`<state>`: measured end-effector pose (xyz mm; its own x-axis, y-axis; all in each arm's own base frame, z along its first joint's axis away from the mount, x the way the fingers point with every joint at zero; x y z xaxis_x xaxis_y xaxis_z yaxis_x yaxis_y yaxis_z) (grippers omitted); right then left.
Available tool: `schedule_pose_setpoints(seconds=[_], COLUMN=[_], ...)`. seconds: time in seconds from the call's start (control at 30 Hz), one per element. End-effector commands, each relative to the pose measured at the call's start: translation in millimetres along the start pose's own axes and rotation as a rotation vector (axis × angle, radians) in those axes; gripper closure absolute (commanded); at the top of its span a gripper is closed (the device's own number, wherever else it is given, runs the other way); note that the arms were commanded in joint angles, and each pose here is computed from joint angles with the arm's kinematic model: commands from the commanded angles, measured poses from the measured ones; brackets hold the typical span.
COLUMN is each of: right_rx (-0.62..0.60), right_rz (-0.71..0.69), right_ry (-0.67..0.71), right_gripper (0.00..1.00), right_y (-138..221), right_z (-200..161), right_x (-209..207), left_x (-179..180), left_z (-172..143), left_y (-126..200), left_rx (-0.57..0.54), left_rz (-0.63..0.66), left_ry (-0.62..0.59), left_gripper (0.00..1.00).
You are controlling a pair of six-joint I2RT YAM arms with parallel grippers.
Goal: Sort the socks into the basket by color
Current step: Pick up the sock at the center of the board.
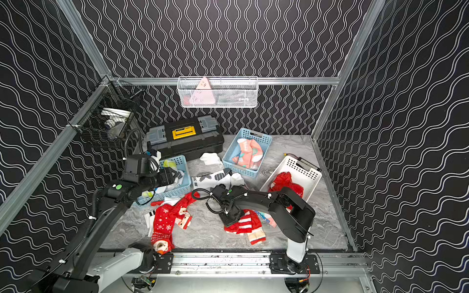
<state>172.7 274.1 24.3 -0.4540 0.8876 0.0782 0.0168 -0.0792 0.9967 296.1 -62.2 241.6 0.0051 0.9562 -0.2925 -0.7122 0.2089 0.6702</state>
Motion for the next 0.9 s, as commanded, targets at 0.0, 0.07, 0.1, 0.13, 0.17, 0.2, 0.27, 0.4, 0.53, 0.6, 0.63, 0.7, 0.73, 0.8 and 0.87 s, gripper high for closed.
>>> schedule_pose_setpoints(seconds=[0.0, 0.07, 0.1, 0.13, 0.17, 0.2, 0.27, 0.4, 0.53, 0.6, 0.63, 0.7, 0.73, 0.8, 0.87], right_rx=[0.002, -0.034, -0.041, -0.045, -0.053, -0.06, -0.07, -0.091, -0.134, -0.152, -0.164, -0.187, -0.198, -0.221, -0.253], right_rz=[0.014, 0.041, 0.053, 0.057, 0.066, 0.076, 0.1, 0.145, 0.173, 0.189, 0.197, 0.216, 0.224, 0.236, 0.249], right_ry=[-0.004, 0.001, 0.004, 0.006, 0.009, 0.013, 0.023, 0.031, 0.026, 0.023, 0.019, 0.011, 0.003, -0.011, -0.024], right_gripper=[1.0, 1.0, 1.0, 1.0, 1.0, 1.0, 1.0, 1.0, 1.0, 1.0, 1.0, 1.0, 1.0, 1.0, 1.0], right_y=[5.4, 21.0, 26.7, 31.1, 37.3, 43.1, 53.5, 74.1, 98.0, 109.0, 115.0, 126.3, 132.0, 143.1, 156.0], right_z=[-2.1, 7.6, 9.1, 9.9, 11.5, 12.9, 14.9, 17.5, 21.0, 23.0, 24.2, 26.0, 27.6, 30.3, 34.5], right_x=[3.1, 10.5, 13.1, 13.9, 16.2, 18.3, 23.2, 31.5, 34.6, 36.1, 35.9, 35.7, 34.5, 31.3, 28.1], left_x=[1.3, 0.6, 0.4, -0.3, -0.5, -0.7, -1.3, -2.4, -2.7, -3.4, -3.8, -4.1, -4.3, -5.1, -5.3], left_z=[-1.2, -0.9, -0.4, -0.1, 0.6, 1.2, 2.4, 5.5, 7.6, 8.7, 9.0, 9.2, 9.4, 9.4, 9.4], left_y=[0.7, 1.7, 2.0, 2.8, 3.2, 3.9, 5.7, 9.2, 12.6, 14.1, 14.4, 14.9, 15.3, 15.5, 15.8], left_rx=[-0.001, -0.003, -0.005, -0.006, -0.008, -0.01, -0.016, -0.024, -0.031, -0.034, -0.035, -0.036, -0.038, -0.037, -0.037], left_rz=[0.007, 0.004, 0.004, 0.002, 0.002, 0.002, 0.001, 0.0, 0.003, 0.001, -0.001, -0.003, -0.004, -0.007, -0.008], left_ry=[0.012, 0.01, 0.008, 0.007, 0.005, 0.002, -0.001, -0.008, -0.013, -0.015, -0.013, -0.014, -0.014, -0.015, -0.015], left_gripper=[0.4, 0.4, 0.4, 0.4, 0.4, 0.4, 0.4, 0.4, 0.41, 0.41, 0.41, 0.41, 0.41, 0.41, 0.41])
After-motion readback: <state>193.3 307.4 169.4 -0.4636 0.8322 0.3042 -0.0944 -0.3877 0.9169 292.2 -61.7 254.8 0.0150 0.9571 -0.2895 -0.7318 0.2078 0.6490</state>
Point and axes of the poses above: each gripper's point midway between its finger pads, its own y axis back along the fingers, its own x axis along the line the jaws close on, z = x × y, the point moved 1 cm from there along y, back along the fingers, and after that the axes turned 6 degrees about -y, right-handed, at the moved point
